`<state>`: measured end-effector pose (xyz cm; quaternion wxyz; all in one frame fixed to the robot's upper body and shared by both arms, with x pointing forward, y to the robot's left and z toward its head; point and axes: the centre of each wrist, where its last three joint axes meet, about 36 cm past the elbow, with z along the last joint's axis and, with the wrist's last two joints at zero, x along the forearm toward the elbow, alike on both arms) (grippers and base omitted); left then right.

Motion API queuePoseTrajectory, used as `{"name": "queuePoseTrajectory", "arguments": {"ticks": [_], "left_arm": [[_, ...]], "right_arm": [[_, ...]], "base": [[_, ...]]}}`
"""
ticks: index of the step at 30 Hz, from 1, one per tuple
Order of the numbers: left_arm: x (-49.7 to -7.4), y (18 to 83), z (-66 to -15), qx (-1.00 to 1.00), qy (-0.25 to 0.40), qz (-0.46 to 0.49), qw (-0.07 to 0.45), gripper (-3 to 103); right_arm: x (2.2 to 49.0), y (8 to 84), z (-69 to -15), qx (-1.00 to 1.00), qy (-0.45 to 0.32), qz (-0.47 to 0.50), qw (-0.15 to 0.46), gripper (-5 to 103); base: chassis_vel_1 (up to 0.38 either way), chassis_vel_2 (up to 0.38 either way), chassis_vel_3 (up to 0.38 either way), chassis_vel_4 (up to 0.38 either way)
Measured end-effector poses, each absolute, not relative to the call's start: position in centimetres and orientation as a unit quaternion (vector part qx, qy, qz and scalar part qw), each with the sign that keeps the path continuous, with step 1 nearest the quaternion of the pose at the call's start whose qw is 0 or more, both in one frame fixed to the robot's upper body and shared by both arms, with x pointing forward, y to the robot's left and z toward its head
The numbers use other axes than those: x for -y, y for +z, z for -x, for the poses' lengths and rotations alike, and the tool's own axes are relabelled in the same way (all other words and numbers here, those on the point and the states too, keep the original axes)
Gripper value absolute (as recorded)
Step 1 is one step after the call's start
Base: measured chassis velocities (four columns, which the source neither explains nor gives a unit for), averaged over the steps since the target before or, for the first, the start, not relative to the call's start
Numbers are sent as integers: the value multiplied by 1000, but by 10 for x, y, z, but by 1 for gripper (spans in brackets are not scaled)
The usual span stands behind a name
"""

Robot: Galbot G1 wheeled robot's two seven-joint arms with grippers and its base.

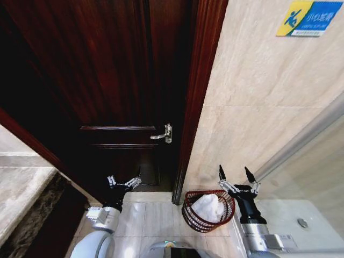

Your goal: Discard the used towel into the hamper.

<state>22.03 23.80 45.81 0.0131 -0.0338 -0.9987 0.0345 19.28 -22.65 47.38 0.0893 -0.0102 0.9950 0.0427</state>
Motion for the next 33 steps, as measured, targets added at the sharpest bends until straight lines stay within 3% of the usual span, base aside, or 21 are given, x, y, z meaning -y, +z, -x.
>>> {"name": "queuePoseTrajectory", "arguments": {"ticks": [33], "left_arm": [[-238, 458, -220, 999, 35, 34, 13, 100]], "right_arm": [[227, 474, -193, -995, 43, 11, 90, 100]], "base": [[36, -31, -30, 29]]}}
